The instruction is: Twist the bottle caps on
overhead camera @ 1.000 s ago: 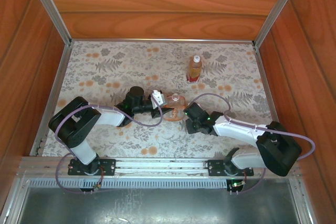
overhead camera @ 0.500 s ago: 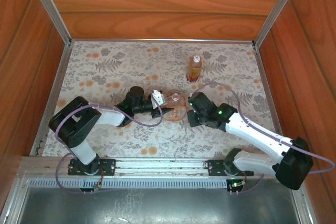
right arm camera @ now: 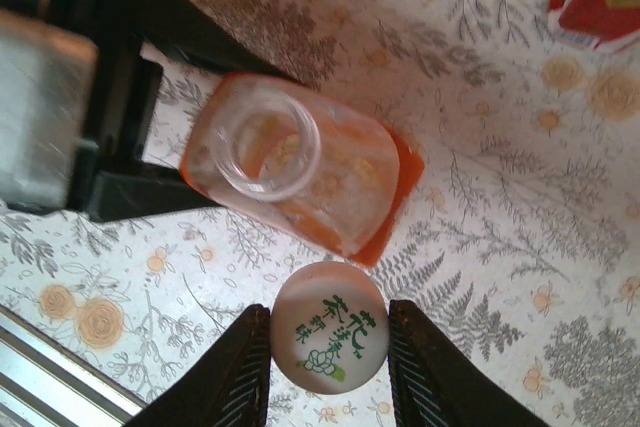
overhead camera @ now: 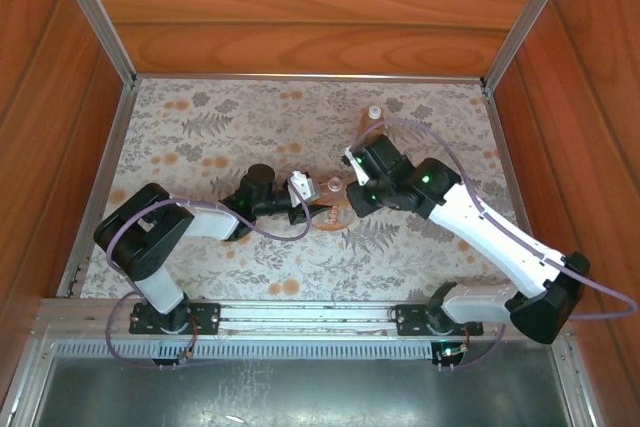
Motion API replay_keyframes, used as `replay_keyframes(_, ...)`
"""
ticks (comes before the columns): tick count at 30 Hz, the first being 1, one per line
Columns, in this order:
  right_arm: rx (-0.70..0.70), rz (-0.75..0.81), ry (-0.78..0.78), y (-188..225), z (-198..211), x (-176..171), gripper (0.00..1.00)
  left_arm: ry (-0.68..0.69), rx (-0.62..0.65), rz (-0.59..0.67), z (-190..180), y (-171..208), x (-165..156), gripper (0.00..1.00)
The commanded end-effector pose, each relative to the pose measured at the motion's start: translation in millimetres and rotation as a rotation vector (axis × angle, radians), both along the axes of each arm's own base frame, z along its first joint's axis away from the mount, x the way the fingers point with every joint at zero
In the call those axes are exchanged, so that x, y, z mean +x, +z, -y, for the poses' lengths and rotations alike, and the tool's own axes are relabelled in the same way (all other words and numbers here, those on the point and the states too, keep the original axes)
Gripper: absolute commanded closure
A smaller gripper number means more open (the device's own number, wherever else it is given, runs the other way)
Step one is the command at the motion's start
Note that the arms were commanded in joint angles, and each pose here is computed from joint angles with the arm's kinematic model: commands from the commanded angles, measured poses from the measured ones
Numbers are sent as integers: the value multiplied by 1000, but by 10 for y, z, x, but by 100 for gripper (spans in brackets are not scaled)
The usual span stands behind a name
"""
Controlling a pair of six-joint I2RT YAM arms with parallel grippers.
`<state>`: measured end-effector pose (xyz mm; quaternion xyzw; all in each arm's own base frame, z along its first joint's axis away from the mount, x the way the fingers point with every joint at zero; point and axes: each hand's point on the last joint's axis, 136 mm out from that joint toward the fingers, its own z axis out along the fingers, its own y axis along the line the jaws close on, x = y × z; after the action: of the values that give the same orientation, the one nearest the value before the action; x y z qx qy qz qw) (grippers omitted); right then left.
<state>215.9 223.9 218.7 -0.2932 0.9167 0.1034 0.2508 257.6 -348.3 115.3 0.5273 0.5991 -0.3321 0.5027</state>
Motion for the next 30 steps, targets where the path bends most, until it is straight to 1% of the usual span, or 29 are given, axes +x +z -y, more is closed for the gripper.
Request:
replay_keyframes(1,-44,-8,89,73,-57,-31,67,29,179,-186,-211,-673,-134,46)
replay_keyframes(11,-80,-14,144,195,-265,163,67,18,182,-191,-205,-695,-153,46)
replay_keyframes(20,-116,-47,164,105,-321,236,66,17,183,-195,-201,-703,-151,46)
replay_keyframes(30,-125,-73,176,19,-350,258,66,17,186,-196,-206,-714,-152,46)
